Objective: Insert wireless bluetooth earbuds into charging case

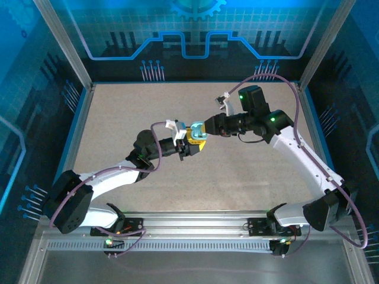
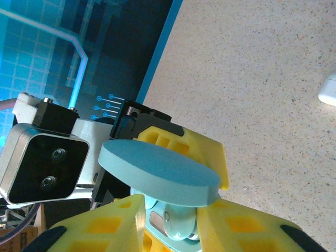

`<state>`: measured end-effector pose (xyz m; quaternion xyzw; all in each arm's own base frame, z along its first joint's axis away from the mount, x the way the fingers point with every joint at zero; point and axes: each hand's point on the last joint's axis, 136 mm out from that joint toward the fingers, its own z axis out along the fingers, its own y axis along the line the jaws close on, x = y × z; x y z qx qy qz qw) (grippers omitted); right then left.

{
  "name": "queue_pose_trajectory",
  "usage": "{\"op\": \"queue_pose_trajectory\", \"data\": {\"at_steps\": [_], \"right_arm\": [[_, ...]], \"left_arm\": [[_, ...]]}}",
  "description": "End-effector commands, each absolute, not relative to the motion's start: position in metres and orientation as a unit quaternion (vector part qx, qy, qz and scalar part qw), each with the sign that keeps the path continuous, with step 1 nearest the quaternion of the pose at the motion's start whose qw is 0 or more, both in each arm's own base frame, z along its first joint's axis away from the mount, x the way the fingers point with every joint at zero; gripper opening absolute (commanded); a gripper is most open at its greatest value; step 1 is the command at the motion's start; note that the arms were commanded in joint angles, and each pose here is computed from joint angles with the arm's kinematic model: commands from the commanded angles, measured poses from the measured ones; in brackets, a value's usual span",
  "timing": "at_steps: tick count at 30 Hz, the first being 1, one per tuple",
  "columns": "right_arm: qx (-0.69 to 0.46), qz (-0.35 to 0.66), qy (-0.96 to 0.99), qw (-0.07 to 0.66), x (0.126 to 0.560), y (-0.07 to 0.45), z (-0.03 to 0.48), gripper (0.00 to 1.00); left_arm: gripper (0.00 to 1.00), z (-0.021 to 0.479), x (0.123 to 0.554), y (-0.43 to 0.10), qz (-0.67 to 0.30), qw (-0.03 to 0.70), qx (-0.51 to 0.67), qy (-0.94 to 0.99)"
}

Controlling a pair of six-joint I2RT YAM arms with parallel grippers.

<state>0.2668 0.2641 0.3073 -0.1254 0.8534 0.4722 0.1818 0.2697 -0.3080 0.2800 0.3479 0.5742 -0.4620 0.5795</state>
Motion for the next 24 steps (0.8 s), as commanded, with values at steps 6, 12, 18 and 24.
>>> {"op": "queue_pose_trajectory", "data": {"at_steps": [6,12,18,24], "right_arm": [[-0.138,0.459,0.852,0.212,0.263,0.258,0.322,0.41],[-0.145,0.46,0.835,0.266,0.26,0.248,0.344,0.42],[-0.102,0.453,0.832,0.305,0.278,0.234,0.353,0.46],[-0.081,0.464,0.839,0.271,0.297,0.245,0.348,0.48]], "left_arm": [[0.3,0.313,0.263,-0.308,-0.466,0.613,0.358,0.528],[0.3,0.31,0.264,-0.307,-0.46,0.614,0.358,0.532],[0.31,0.312,0.26,-0.307,-0.463,0.613,0.366,0.526],[0.31,0.317,0.255,-0.308,-0.466,0.615,0.372,0.516]]}}
